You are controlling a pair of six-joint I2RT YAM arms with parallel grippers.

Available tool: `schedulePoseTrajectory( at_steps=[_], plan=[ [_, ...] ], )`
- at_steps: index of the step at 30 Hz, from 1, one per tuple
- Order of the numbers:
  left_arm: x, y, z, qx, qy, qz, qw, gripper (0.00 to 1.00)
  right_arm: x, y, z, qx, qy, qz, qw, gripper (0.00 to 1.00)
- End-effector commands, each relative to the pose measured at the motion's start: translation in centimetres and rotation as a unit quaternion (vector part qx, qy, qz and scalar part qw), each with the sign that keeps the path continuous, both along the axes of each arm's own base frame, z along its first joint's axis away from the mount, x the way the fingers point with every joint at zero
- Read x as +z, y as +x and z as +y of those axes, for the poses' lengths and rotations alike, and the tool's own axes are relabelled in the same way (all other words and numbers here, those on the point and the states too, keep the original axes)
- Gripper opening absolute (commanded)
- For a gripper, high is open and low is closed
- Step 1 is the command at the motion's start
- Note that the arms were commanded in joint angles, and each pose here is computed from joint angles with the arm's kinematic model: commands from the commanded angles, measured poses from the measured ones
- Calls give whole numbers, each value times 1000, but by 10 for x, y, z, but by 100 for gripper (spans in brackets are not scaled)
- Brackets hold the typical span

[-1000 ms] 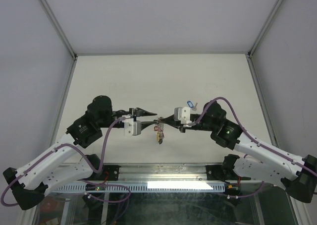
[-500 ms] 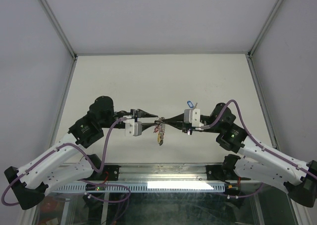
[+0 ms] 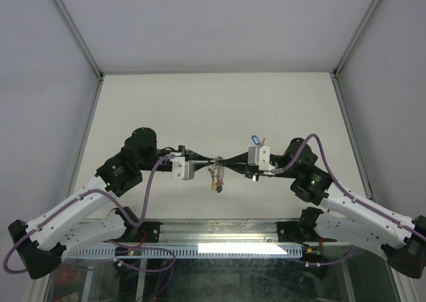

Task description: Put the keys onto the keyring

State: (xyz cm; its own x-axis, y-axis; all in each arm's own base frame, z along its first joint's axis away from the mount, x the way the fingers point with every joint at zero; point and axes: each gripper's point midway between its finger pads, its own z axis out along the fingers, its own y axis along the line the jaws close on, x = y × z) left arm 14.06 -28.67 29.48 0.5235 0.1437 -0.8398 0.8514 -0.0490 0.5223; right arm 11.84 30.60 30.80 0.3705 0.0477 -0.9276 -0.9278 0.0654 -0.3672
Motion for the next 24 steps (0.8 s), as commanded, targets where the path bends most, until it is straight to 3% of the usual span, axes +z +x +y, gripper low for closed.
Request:
schedulePoseTrajectory(
  at_steps=[1,6,19,24],
  plan=[
    [13,-1,-3,-3,-18,-8,1000,9,44,-5,-6,2,66,-44,997,0],
    [13,2,-3,5,-17,-6,1000,0,50,-5,-10,-5,81,-46,996,0],
    [13,3,-5,6,-19,-2,1000,0,59,1,-12,-25,134,-16,991,0],
    [18,6,-6,14,-32,-7,999,19,54,1,-11,-22,127,-14,992,0]
  ],
)
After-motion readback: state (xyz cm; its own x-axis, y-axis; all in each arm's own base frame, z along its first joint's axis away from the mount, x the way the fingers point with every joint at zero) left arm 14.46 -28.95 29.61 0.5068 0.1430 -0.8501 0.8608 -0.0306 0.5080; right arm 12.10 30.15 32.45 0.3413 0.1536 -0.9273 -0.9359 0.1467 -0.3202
